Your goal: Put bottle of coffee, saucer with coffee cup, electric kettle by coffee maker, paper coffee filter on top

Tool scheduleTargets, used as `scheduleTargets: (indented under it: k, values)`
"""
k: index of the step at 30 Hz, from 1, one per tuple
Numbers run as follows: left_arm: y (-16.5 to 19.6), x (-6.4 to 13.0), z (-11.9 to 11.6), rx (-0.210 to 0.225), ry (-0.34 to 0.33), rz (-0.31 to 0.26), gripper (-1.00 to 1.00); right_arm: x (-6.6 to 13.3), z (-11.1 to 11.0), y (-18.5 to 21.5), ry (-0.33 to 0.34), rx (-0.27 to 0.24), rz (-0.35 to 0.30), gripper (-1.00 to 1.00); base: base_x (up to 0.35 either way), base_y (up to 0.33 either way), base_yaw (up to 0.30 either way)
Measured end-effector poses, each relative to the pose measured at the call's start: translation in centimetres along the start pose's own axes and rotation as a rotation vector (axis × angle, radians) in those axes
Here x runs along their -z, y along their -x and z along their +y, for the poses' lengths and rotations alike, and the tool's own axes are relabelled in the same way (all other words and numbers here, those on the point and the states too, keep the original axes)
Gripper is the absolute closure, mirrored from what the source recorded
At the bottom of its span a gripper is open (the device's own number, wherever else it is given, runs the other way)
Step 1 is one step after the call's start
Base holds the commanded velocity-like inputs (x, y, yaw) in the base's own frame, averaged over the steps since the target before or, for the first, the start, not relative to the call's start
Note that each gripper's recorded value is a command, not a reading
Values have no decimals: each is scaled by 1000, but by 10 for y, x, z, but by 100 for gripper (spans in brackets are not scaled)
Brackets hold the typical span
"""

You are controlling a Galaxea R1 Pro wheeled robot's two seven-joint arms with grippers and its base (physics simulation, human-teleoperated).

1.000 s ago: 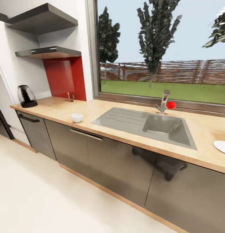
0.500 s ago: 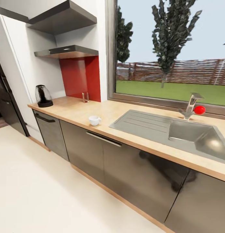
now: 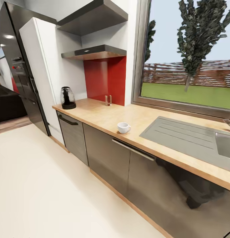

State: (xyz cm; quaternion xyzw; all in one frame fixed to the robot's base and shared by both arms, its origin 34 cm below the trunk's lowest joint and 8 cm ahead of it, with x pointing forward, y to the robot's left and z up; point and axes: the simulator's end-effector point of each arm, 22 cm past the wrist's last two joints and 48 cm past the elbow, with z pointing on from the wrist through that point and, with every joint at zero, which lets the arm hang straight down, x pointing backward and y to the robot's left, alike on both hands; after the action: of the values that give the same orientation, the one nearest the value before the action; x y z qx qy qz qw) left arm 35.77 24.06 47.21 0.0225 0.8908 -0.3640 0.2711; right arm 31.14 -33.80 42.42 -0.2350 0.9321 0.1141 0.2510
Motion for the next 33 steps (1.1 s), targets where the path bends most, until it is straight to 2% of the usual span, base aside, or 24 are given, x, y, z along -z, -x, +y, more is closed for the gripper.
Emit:
scheduleTargets:
  k: [13,28,33]
  values:
    - [0,0,0,0,0,0,-100,0,0,0,0,0,0,-100,181,265,258]
    - [5,1,3,9,9,-19,-100,0,1,-1,2,2,2,-100,241,265,13]
    - [5,1,3,9,9,-19,-100,0,0,-1,1,2,2,-100,252,263,160]
